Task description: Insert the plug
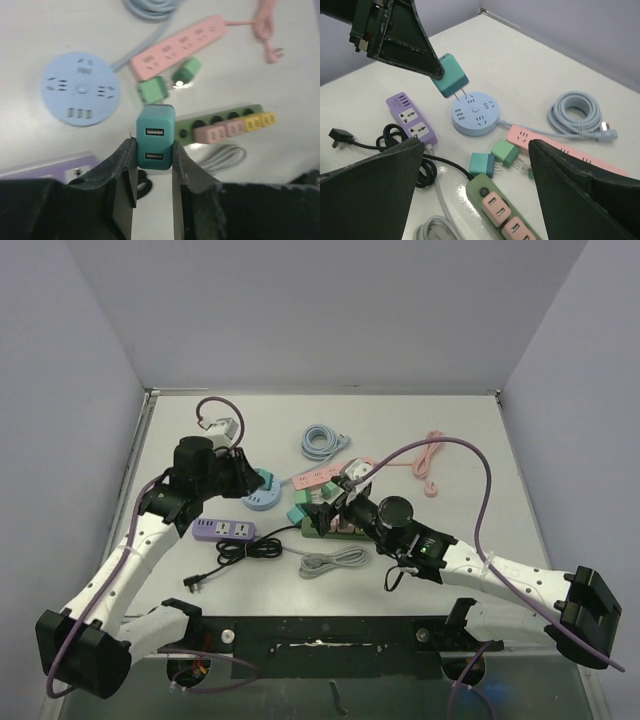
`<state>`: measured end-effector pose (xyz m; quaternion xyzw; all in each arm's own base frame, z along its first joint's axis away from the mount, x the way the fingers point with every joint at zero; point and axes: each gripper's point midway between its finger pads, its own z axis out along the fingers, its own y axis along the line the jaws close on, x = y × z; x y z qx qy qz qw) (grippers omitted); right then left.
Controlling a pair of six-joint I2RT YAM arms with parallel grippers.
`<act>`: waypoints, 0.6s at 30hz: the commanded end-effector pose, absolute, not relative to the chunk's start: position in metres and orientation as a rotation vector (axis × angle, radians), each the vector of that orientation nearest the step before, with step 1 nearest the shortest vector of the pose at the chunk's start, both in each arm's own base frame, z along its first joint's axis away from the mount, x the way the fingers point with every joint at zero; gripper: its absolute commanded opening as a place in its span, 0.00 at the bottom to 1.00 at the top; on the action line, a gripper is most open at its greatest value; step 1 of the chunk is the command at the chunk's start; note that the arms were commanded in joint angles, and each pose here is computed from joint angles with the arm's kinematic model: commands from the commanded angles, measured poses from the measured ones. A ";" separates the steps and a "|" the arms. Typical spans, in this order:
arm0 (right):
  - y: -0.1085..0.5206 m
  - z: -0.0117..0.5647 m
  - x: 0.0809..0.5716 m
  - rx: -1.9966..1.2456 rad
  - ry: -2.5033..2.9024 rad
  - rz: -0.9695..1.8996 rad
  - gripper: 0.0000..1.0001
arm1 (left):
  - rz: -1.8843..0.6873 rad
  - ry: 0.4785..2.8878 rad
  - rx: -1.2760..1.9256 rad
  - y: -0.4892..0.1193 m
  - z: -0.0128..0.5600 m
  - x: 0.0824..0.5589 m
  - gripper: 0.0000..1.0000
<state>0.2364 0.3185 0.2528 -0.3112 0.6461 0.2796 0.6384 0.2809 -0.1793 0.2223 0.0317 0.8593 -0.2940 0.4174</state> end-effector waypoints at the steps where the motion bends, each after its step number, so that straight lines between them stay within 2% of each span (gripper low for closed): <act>1: 0.285 0.237 0.250 -0.383 1.697 0.627 0.89 | -0.460 2.282 0.028 -0.119 0.191 0.310 0.00; 8: 0.267 0.202 0.251 -0.226 1.875 0.645 0.86 | -0.300 2.392 0.145 -0.101 0.159 0.337 0.00; 18: 0.257 0.190 0.255 -0.198 1.920 0.659 0.85 | -0.256 2.337 0.313 -0.100 0.157 0.365 0.00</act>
